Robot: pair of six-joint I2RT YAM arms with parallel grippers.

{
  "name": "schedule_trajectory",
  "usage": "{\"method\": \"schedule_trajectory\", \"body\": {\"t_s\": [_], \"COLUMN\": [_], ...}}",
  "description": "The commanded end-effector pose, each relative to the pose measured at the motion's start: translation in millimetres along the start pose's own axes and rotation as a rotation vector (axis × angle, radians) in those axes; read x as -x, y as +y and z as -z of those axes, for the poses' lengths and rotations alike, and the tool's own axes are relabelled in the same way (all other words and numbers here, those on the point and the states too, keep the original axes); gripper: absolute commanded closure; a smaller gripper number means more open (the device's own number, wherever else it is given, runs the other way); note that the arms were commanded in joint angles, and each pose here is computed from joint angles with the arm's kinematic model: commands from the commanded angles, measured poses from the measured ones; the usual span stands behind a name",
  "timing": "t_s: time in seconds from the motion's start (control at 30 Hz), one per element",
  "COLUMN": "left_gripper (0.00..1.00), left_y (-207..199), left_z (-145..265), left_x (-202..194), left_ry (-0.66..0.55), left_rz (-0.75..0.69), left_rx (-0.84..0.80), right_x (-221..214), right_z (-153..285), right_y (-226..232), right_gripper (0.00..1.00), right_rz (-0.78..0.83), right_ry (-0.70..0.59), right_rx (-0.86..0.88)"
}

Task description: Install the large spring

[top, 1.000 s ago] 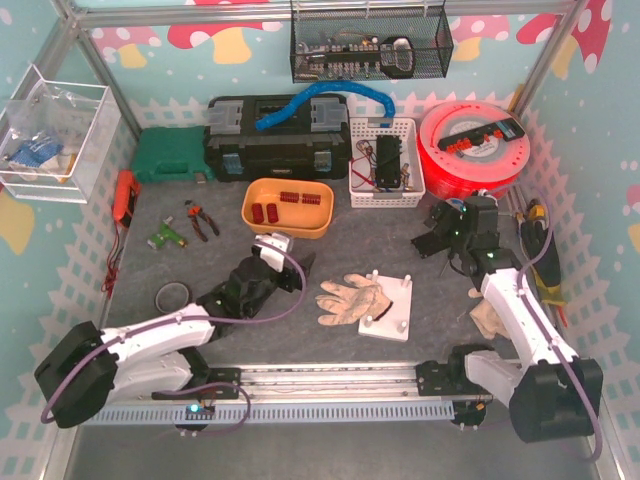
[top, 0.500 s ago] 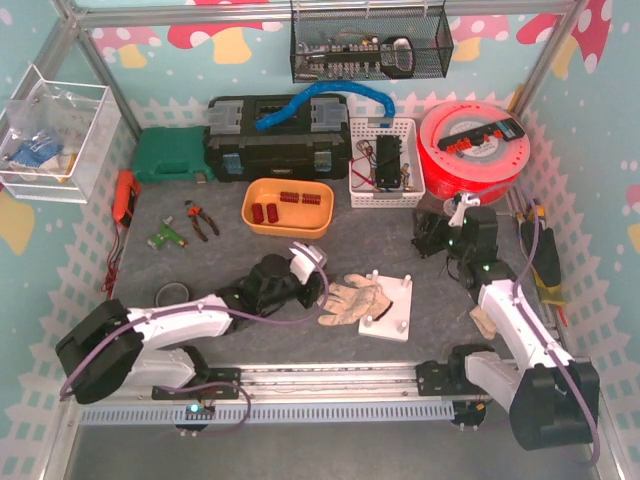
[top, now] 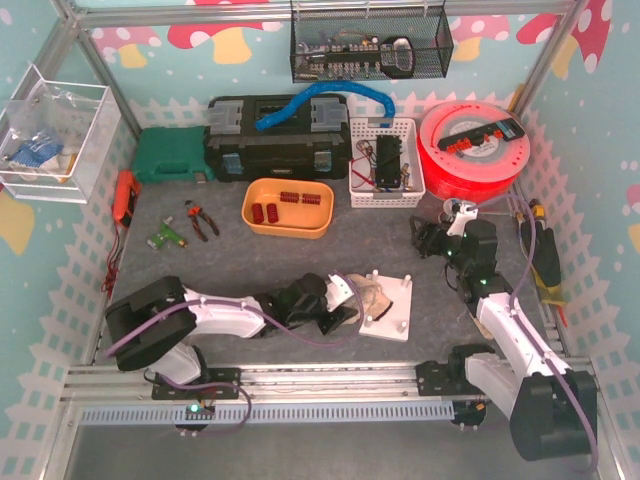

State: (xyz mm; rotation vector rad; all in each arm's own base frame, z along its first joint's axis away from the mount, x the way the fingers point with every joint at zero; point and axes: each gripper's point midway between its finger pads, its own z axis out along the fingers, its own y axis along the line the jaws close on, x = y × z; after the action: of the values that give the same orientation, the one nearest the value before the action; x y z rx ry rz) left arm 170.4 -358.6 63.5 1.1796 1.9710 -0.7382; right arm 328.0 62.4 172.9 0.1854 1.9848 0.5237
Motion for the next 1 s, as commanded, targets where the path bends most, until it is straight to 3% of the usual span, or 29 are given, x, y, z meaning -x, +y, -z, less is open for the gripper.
{"method": "schedule_trajectory", "body": {"t_s": [0.0,0.3,0.47,0.67,0.9,0.97], "left_gripper": [0.6,0.48,0.5,0.63,0.98,1.0], "left_y": [-14.6,-17.3,-13.7,-12.4,-6.0,-4.9], "left_z": [-4.0,-17.9,-25.9,-24.5,-19.6,-19.2], "left_x": [9.2,3.3,-2.2,-1.7,2.4,3.7], "left_ry": [-0.015,0.016,0.038,0.027,0.006,0.003], "left_rz": [-0.016,0.012,0.011,0.01,0.004,0.007], "left_rx": [-0.07,-0.074,-0.057,-0.048,-0.008,0.0], "right_x": [3.8,0.5,-0.3,0.9,-0.3,0.5], "right_z": [1.8,-2.0,-2.1,-1.4,-2.3,-2.0], "right_y": [3.0,0.9,0.2,0.1,0.3,0.2], "right_gripper": [0.04,0.05,0.05,0.05,0.06,0.06], "right_rz": [0.015,0.007,0.006,0.006,0.007,0.007], "right_ry": [-0.03,-0.016,-0.015,-0.021,-0.016,-0.019], "right_rx": [0.016,0.011,0.009,0.007,0.011,0.009]}}
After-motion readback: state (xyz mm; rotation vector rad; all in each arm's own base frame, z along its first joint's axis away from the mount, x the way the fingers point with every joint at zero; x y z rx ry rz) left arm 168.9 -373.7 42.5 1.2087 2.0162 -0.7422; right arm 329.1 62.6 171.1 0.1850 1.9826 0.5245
